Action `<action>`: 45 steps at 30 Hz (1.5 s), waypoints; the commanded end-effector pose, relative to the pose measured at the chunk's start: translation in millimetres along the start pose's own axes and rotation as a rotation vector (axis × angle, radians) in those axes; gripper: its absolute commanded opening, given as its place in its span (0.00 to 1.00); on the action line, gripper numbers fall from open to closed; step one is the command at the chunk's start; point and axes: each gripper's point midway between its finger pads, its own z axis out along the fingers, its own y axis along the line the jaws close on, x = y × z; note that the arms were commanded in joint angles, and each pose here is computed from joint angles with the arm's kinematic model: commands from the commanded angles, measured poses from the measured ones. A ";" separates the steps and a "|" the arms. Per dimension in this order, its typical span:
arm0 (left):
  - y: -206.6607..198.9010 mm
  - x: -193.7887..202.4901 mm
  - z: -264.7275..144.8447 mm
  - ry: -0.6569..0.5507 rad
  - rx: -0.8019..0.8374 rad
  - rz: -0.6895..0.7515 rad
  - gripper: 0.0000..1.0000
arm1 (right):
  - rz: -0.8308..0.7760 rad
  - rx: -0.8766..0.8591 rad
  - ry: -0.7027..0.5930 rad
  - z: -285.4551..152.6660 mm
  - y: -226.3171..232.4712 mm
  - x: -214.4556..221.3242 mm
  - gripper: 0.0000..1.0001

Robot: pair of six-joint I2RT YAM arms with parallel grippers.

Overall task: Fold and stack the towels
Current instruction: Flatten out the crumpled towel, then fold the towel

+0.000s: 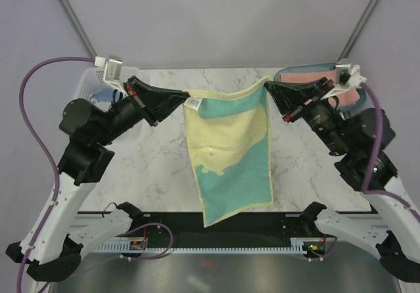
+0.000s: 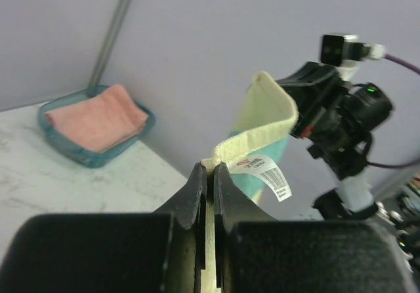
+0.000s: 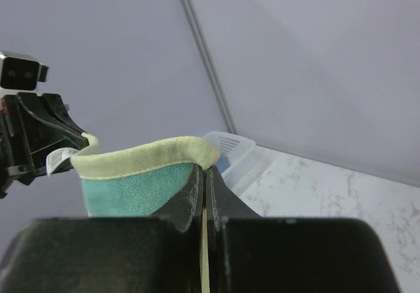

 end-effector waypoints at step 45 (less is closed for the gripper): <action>426.8 177.3 39.6 0.428 -0.669 0.132 0.02 | -0.205 0.200 0.560 93.6 -334.3 316.8 0.00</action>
